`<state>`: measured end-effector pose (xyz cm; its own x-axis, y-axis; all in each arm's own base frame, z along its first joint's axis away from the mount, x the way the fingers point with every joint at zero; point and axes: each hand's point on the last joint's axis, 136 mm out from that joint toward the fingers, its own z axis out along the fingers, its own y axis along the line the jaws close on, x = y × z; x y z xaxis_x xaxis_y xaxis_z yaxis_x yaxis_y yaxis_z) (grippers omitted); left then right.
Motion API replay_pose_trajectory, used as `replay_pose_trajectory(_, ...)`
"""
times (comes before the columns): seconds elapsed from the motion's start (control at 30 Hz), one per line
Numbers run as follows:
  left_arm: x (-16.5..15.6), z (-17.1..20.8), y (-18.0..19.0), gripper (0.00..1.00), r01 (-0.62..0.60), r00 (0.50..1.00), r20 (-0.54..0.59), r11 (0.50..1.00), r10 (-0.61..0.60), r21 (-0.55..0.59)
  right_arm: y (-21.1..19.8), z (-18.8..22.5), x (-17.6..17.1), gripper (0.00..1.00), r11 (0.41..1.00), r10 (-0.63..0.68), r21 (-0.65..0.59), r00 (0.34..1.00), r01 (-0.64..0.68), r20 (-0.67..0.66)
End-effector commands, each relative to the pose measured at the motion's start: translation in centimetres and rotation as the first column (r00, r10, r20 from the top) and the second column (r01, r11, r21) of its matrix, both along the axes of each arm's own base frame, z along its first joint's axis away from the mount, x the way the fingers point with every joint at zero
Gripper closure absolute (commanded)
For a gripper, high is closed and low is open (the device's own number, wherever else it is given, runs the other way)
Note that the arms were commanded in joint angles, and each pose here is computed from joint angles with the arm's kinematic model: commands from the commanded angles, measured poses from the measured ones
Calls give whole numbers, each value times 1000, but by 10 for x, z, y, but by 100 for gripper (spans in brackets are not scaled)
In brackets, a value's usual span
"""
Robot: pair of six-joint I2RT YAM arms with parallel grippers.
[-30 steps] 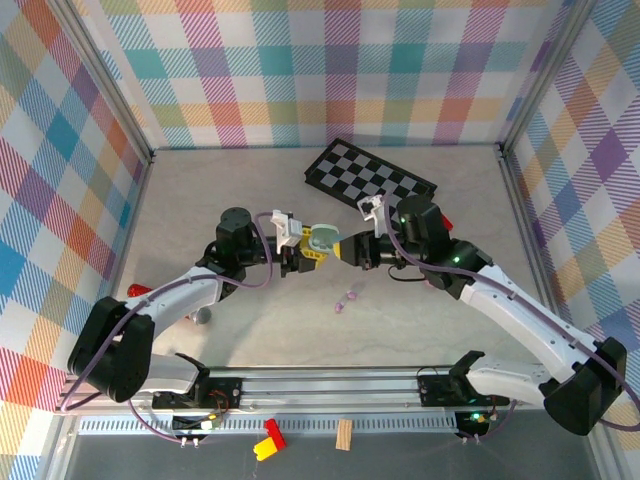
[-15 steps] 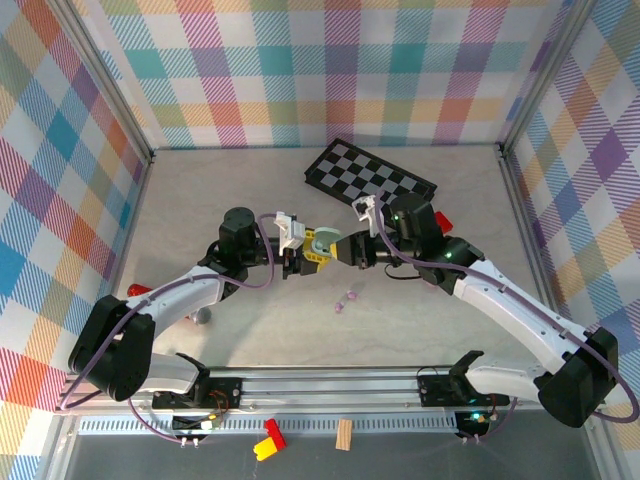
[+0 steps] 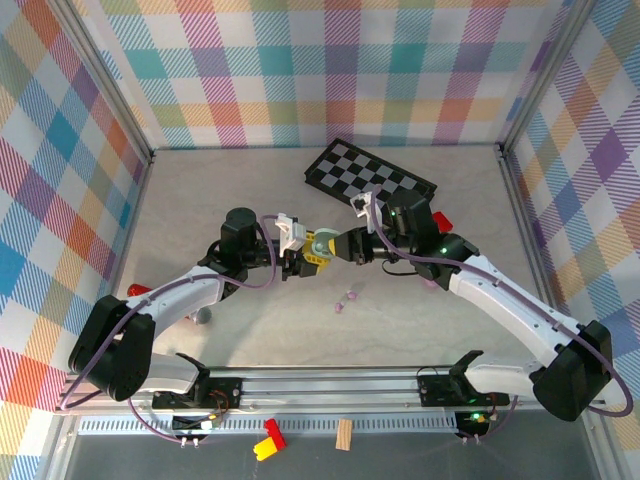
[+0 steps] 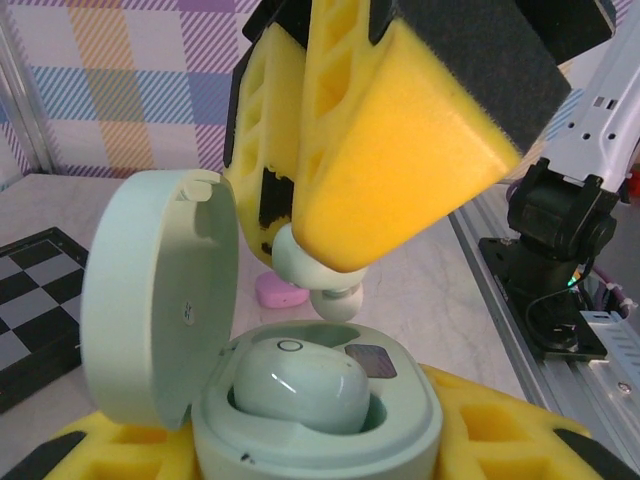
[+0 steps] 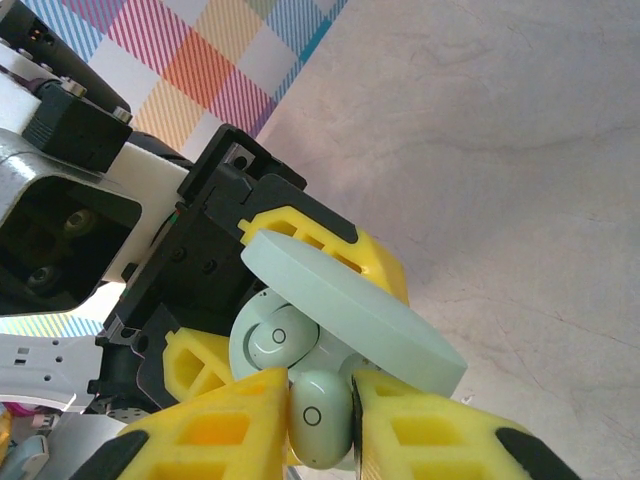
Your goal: Insert wireless bluetooth earbuds into charging case
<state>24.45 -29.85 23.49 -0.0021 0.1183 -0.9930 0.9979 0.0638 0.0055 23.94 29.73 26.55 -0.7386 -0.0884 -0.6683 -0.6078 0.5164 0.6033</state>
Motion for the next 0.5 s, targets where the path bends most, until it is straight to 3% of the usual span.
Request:
replay_pose_trajectory(0.0,-4,24,-4,100,38,997,71,998,-34,-46,3,10,9,78,1000,1,21,999,-2,54)
replay_pose_trajectory(0.37,-3,34,-7,100,50,997,61,994,-45,-98,4,1,10,77,1000,3,15,999,-4,54)
replay_pose_trajectory(0.47,-3,34,-7,100,50,997,62,994,-44,-98,2,1,12,72,1000,-13,9,998,12,55)
